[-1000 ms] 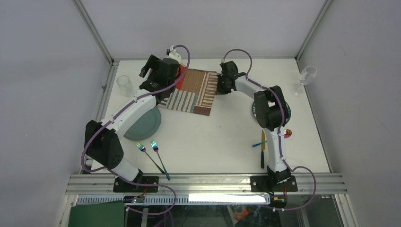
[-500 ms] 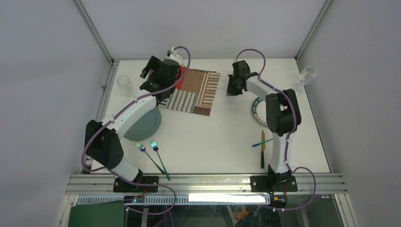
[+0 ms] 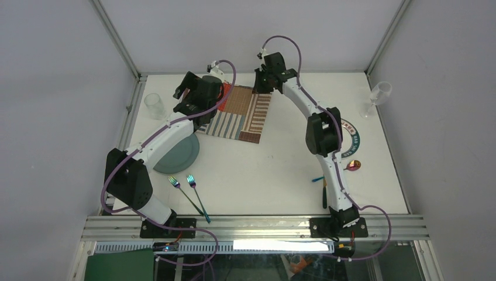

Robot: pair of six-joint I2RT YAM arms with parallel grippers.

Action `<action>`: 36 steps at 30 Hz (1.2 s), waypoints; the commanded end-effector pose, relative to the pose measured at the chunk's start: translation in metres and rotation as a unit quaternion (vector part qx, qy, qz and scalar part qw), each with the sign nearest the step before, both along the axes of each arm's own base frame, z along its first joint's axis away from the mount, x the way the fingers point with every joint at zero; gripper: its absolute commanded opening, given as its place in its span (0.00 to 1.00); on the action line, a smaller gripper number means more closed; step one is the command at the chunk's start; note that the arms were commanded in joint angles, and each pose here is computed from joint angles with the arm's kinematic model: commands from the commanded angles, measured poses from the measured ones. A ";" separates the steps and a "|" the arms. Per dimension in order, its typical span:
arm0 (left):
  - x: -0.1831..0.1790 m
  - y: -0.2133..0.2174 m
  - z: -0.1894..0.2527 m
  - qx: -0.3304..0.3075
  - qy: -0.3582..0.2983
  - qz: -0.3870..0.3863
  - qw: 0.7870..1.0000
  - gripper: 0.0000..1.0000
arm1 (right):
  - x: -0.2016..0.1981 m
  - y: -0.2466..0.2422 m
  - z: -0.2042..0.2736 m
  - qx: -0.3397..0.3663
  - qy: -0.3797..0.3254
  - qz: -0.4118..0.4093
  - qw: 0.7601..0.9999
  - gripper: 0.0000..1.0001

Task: Set the dinner table for one person
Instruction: Flatten out the napkin at the center of the board.

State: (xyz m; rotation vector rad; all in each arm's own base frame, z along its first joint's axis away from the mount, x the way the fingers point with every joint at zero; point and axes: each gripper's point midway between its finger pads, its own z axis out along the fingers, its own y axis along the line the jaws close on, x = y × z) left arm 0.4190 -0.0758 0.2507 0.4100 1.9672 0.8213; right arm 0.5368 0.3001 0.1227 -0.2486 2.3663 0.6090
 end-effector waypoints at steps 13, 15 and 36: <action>-0.004 0.002 0.019 -0.016 -0.032 0.005 0.999 0.84 | -0.012 0.000 -0.096 -0.029 0.079 0.004 0.996 0.00; -0.005 0.002 0.018 -0.017 -0.031 0.004 0.999 0.84 | -0.011 -0.013 -0.110 -0.048 0.089 -0.019 0.995 0.00; -0.002 -0.011 -0.011 -0.017 0.008 -0.031 0.999 0.82 | -0.155 -0.155 -0.139 -0.088 0.178 -0.217 0.956 0.00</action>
